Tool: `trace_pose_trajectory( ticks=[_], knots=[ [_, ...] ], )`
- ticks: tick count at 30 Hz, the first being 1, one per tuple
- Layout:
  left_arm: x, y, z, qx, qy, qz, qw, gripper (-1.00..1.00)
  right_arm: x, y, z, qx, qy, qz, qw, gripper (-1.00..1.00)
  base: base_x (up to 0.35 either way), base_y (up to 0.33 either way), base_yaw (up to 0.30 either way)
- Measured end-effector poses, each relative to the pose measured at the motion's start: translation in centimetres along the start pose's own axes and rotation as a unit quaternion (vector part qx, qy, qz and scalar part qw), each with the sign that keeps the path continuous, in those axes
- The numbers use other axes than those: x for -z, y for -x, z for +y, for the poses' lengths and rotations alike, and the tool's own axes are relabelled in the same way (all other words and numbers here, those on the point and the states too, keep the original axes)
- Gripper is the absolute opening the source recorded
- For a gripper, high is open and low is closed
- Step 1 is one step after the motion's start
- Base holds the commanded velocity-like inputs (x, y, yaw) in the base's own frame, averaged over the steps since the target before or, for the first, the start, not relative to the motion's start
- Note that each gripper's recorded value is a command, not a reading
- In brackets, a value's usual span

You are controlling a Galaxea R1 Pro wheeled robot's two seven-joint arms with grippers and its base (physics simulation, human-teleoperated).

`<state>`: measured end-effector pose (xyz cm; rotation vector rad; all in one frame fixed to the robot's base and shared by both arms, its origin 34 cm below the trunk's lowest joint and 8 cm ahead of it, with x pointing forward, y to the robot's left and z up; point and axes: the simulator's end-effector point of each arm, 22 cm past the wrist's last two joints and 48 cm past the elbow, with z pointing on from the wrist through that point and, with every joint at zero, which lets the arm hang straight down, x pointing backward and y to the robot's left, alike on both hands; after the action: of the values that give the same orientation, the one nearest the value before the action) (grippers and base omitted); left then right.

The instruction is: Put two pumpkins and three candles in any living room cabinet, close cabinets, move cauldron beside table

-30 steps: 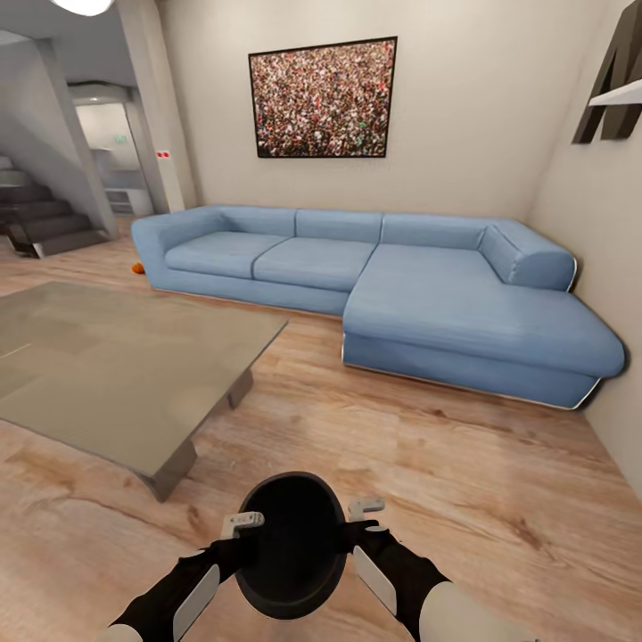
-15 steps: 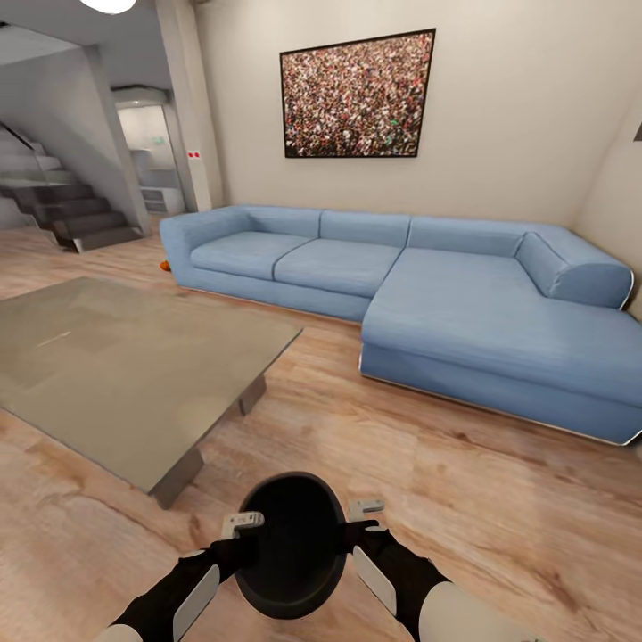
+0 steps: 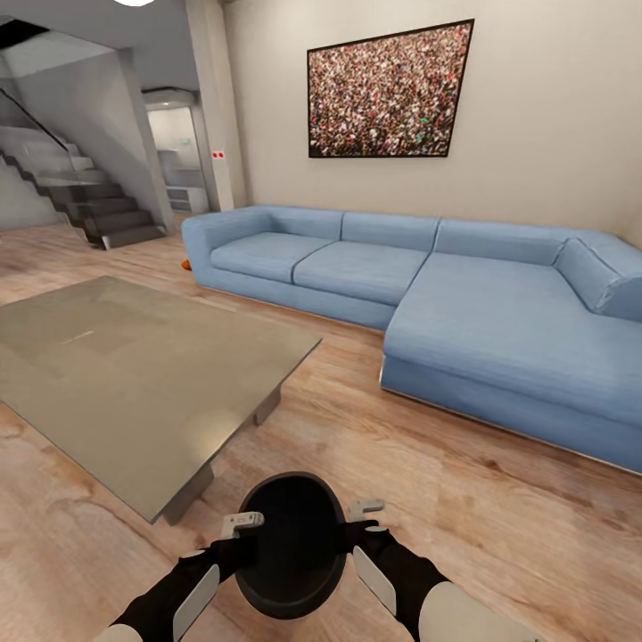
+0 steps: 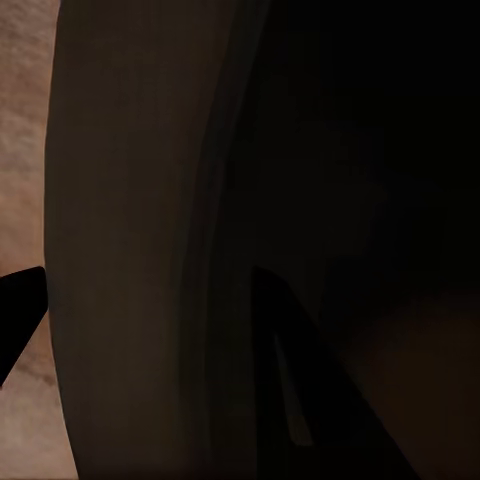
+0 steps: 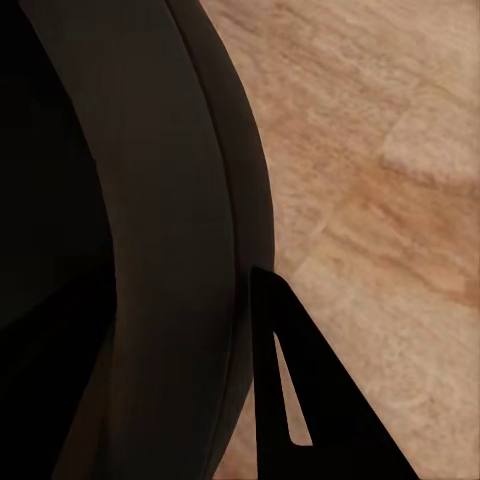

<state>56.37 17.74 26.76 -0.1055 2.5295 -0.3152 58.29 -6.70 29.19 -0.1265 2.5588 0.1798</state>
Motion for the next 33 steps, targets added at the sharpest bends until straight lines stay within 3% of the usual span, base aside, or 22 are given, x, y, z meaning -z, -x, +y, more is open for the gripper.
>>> trace_pose_trajectory(
  ticks=[11, 28, 33],
  knots=[
    [-0.3, 0.1, 0.0, 0.0, 0.002, -0.001, 1.0, -1.0, -0.3, 0.1, -0.1, 0.0, 0.002, -0.001, 1.0, -1.0, 0.011, 0.0, 0.004],
    [-2.0, -3.7, 1.0, 0.008, 0.006, 0.037, 0.9992, -1.0, -2.4, -3.7, -0.2, -0.006, 0.002, 0.038, 0.9993, -1.0, 0.0, 0.0, 0.0],
    [-2.0, -3.4, 0.9, 0.008, 0.006, 0.034, 0.9994, -1.0, -2.4, -3.4, -0.2, -0.006, 0.003, 0.035, 0.9994, -1.0, 0.0, 0.0, 0.0]
  ],
)
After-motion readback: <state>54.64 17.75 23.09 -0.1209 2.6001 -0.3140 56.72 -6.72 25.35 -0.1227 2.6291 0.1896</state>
